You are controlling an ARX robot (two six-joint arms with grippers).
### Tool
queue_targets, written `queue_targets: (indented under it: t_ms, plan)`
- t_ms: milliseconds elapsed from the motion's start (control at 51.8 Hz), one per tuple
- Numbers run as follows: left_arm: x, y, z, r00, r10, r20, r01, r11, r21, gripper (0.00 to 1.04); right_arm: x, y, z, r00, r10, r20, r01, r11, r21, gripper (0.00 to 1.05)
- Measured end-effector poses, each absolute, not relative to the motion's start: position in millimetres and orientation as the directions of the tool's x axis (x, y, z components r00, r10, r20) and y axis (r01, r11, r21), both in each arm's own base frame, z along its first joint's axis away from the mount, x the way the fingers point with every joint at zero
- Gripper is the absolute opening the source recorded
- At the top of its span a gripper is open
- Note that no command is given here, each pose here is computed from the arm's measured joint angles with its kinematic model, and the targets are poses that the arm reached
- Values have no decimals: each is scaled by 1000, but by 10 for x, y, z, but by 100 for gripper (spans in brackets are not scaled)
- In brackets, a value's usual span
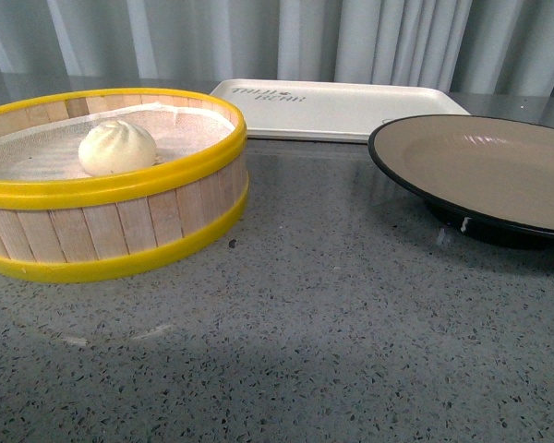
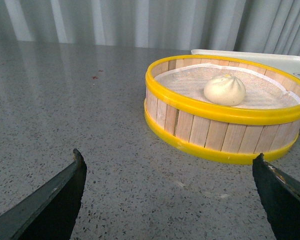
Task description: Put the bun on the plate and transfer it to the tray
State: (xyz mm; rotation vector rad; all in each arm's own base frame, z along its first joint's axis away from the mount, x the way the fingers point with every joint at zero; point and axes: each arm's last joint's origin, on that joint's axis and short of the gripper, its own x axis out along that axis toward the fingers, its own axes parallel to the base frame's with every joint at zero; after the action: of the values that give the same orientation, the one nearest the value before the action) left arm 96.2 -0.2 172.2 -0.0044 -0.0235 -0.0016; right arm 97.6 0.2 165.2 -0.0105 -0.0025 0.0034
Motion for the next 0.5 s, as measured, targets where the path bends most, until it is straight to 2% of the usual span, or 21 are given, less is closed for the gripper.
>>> queue_targets:
  t_ms: [502]
  plan:
    - [962,-2,1722,1000,-2,23,2,1000,-4,98,976,2,1652,1000,3,2,-3,1000,-10,96]
